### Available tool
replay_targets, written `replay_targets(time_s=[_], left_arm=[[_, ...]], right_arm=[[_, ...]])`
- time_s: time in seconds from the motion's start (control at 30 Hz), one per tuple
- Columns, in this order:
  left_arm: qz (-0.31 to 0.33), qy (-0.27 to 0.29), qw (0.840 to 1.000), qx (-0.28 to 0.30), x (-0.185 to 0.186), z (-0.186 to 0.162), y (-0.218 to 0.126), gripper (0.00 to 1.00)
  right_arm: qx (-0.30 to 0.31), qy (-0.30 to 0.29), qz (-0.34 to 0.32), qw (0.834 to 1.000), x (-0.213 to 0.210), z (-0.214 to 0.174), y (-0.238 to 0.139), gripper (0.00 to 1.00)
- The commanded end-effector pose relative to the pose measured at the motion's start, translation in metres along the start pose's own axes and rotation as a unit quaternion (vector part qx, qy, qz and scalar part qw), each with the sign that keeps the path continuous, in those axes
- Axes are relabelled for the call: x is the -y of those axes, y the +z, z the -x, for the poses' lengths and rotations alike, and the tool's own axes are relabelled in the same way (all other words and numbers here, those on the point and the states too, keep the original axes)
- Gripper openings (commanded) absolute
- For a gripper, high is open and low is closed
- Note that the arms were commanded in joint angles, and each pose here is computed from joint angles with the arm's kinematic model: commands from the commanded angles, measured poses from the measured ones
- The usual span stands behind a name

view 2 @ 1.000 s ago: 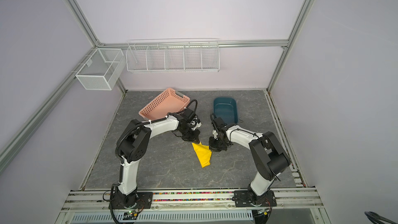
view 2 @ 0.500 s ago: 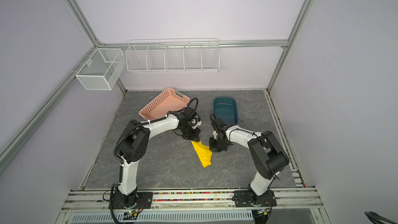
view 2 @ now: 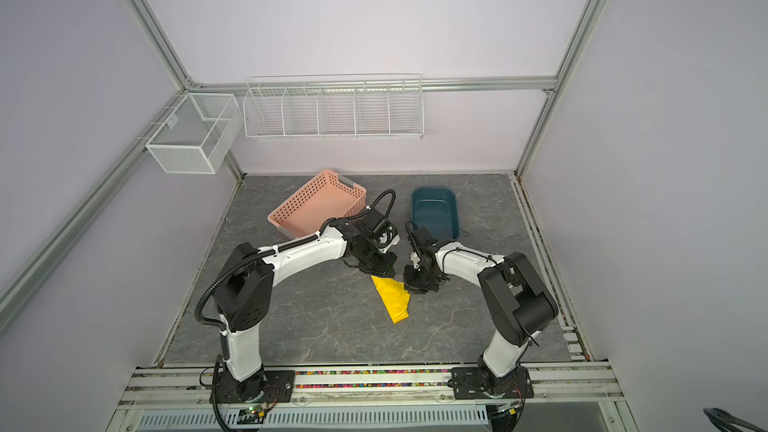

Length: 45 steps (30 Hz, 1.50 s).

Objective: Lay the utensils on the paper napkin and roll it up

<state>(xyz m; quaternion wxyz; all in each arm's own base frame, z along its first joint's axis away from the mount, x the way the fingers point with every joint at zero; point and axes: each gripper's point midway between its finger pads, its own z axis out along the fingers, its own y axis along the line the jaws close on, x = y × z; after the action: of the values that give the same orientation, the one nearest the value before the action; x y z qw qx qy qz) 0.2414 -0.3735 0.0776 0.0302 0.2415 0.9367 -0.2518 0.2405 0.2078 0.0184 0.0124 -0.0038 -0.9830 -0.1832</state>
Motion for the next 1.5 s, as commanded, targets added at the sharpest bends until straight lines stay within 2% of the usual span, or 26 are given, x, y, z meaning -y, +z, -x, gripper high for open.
replay_targets(time_s=[0.0,0.2,0.73,0.83,0.9,1.0,1.13,1.23,1.3,1.4,1.47], left_arm=[[0.028,-0.016,0.999,-0.008,-0.011,-0.013,0.009,0.04],[0.058,-0.020,0.998,-0.014,-0.027,-0.019,0.024,0.03],[0.054,-0.033,0.997,-0.031,-0.040,-0.026,0.053,0.03],[0.054,-0.031,0.997,-0.037,-0.041,-0.029,0.056,0.03],[0.055,-0.030,0.997,-0.040,-0.041,-0.030,0.056,0.03],[0.054,-0.030,0.997,-0.042,-0.042,-0.031,0.057,0.03],[0.052,-0.031,0.997,-0.041,-0.041,-0.029,0.059,0.03],[0.051,-0.030,0.997,-0.041,-0.040,-0.029,0.058,0.03],[0.051,-0.029,0.997,-0.041,-0.040,-0.029,0.058,0.03],[0.050,-0.029,0.997,-0.042,-0.040,-0.029,0.059,0.02],[0.050,-0.028,0.997,-0.042,-0.040,-0.029,0.058,0.02]], right_arm=[[-0.011,0.002,-0.013,1.000,0.010,-0.006,0.004,0.07],[-0.011,0.003,-0.013,1.000,0.010,-0.006,0.003,0.07],[-0.001,0.003,-0.018,1.000,0.009,-0.007,-0.007,0.07],[0.005,0.002,-0.017,1.000,0.006,-0.007,-0.017,0.16],[0.013,-0.001,-0.022,1.000,0.005,-0.008,-0.030,0.27],[0.034,-0.004,-0.021,0.999,-0.001,-0.009,-0.050,0.31],[0.023,-0.021,0.023,0.999,-0.025,-0.024,-0.056,0.29],[-0.010,-0.026,0.096,0.995,-0.052,-0.041,-0.045,0.22],[-0.022,-0.019,0.121,0.992,-0.058,-0.047,-0.037,0.18],[-0.046,-0.007,0.112,0.993,-0.048,-0.057,-0.020,0.17],[-0.053,-0.004,0.101,0.993,-0.041,-0.059,-0.013,0.19]])
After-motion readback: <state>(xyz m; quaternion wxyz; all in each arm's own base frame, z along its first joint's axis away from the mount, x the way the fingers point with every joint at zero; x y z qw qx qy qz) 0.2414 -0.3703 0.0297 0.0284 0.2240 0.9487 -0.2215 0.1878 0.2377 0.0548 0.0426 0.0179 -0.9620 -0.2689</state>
